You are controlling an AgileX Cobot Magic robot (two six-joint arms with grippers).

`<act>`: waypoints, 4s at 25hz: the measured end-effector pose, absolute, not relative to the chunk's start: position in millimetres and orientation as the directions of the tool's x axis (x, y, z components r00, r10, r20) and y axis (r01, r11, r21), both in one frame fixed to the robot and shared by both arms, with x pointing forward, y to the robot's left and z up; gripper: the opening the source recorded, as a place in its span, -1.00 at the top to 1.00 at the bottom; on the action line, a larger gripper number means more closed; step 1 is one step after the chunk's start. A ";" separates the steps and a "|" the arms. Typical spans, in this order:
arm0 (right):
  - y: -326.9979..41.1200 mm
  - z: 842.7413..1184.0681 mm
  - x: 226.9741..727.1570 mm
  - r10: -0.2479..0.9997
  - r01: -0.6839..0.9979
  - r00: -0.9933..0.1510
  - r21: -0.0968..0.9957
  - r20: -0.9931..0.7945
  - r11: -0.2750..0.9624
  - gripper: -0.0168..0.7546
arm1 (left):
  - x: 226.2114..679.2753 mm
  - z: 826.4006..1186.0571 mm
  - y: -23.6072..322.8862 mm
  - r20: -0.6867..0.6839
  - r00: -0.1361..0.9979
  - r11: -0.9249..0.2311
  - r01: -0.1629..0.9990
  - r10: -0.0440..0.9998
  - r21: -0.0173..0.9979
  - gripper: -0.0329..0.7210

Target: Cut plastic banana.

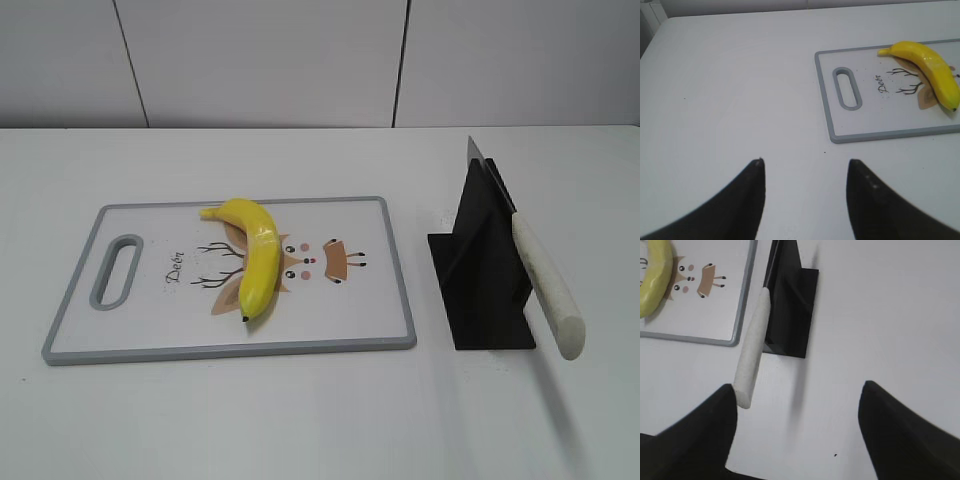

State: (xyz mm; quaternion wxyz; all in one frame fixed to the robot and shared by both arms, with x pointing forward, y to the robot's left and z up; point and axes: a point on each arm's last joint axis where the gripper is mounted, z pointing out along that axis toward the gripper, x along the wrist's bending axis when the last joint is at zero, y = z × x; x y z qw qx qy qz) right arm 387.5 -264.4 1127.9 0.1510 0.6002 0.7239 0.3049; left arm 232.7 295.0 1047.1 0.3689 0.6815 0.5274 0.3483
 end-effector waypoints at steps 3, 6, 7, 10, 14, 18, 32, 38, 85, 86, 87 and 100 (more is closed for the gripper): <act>-248.9 1124.0 403.5 0.953 0.815 -0.273 0.558 0.129 0.158 -0.54 | 232.7 1047.1 295.0 0.086 0.201 -0.172 0.462 0.976 0.870 -0.38; -232.9 1115.3 417.0 0.951 0.852 -0.297 0.474 0.087 0.223 -0.54 | 232.7 1047.1 295.0 0.086 0.201 -0.172 0.462 0.976 0.870 -0.38; -227.7 1112.3 421.9 0.950 0.863 -0.300 0.448 0.085 0.232 -0.54 | 232.7 1047.1 295.0 0.086 0.201 -0.172 0.462 0.976 0.870 -0.38; -215.6 1104.1 435.2 0.953 0.892 -0.288 0.390 0.097 0.230 -0.54 | 232.7 1047.1 295.0 0.085 0.201 -0.171 0.462 0.976 0.870 -0.38; -199.3 1083.1 449.7 0.952 0.921 -0.292 0.296 0.096 0.252 -0.50 | 232.7 1047.1 295.0 0.085 0.201 -0.171 0.462 0.976 0.870 -0.38; -189.9 1061.1 462.4 0.959 0.950 -0.264 0.200 0.102 0.240 -0.40 | 232.7 1047.1 295.0 0.085 0.201 -0.171 0.462 0.976 0.870 -0.38; -170.4 993.3 499.1 0.985 0.988 -0.154 0.029 0.071 0.152 -0.31 | 232.7 1047.1 295.0 0.086 0.201 -0.172 0.462 0.976 0.870 -0.38; -165.7 980.5 503.3 0.987 0.991 -0.132 -0.004 0.091 0.133 0.16 | 232.7 1047.1 295.0 0.086 0.201 -0.172 0.462 0.976 0.870 -0.38; -164.4 1147.6 514.1 0.717 0.522 -0.682 0.590 -0.144 0.615 0.52 | 346.3 1128.5 281.5 0.272 0.358 -0.413 0.412 0.893 0.812 -0.59; -162.9 1144.9 518.3 0.698 0.505 -0.698 0.580 -0.161 0.639 0.52 | 357.9 1133.6 278.8 0.278 0.381 -0.431 0.410 0.882 0.804 -0.62; -161.2 1142.3 522.0 0.675 0.485 -0.716 0.569 -0.178 0.664 0.52 | 370.1 1136.6 276.1 0.279 0.403 -0.445 0.415 0.872 0.793 -0.63; -128.2 1101.6 578.4 0.306 0.197 -0.939 0.483 -0.156 0.853 0.52 | 513.2 1160.8 224.3 0.268 0.835 -0.738 0.219 0.480 0.638 -0.65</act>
